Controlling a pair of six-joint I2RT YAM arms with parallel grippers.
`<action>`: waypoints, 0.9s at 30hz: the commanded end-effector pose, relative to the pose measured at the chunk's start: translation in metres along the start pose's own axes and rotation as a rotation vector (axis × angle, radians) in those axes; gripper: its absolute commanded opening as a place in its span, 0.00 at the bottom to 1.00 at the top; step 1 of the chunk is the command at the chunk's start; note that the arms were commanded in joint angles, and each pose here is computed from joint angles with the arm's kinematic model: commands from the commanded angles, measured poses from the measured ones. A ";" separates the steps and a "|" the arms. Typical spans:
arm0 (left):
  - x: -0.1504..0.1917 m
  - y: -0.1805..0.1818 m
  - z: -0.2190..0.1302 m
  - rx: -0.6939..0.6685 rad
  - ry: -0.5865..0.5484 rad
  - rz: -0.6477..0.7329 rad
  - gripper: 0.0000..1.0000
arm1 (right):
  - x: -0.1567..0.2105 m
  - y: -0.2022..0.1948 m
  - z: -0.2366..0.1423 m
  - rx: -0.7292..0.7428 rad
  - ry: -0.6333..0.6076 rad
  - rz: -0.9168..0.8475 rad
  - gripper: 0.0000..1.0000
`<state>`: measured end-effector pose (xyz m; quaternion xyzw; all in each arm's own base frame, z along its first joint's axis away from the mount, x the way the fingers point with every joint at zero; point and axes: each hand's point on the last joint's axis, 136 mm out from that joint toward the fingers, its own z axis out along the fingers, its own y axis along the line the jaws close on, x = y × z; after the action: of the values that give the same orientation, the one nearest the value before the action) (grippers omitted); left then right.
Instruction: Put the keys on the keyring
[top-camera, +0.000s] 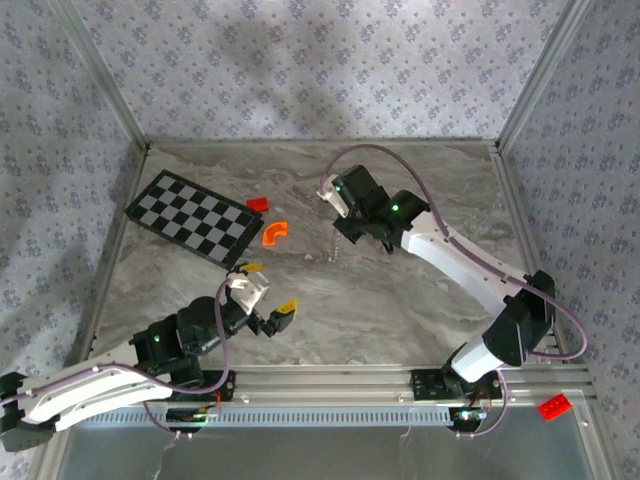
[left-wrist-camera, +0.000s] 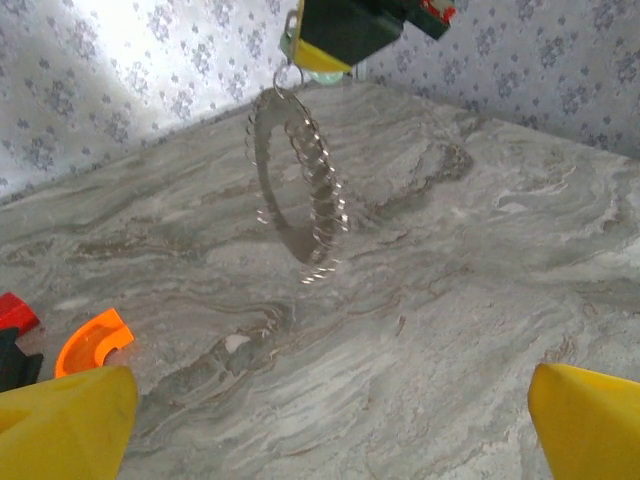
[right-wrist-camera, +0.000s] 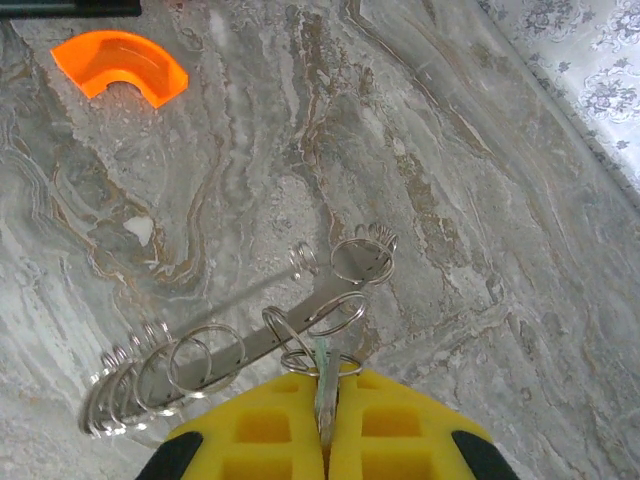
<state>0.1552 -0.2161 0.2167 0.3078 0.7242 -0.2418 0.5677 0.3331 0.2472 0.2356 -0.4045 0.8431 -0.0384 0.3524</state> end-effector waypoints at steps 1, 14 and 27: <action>-0.013 -0.001 -0.003 0.008 -0.008 -0.062 0.99 | -0.020 -0.004 0.007 -0.009 -0.045 0.052 0.00; 0.004 -0.008 0.000 0.047 0.015 -0.119 1.00 | -0.038 0.003 0.056 -0.076 -0.042 0.127 0.00; 0.012 0.001 -0.004 0.007 0.027 -0.095 1.00 | -0.028 0.024 0.082 -0.174 -0.006 0.134 0.00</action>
<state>0.1490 -0.2185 0.2007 0.2868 0.7462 -0.2764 0.5334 0.3770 0.2964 0.1780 -0.3863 0.8659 0.0417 0.3151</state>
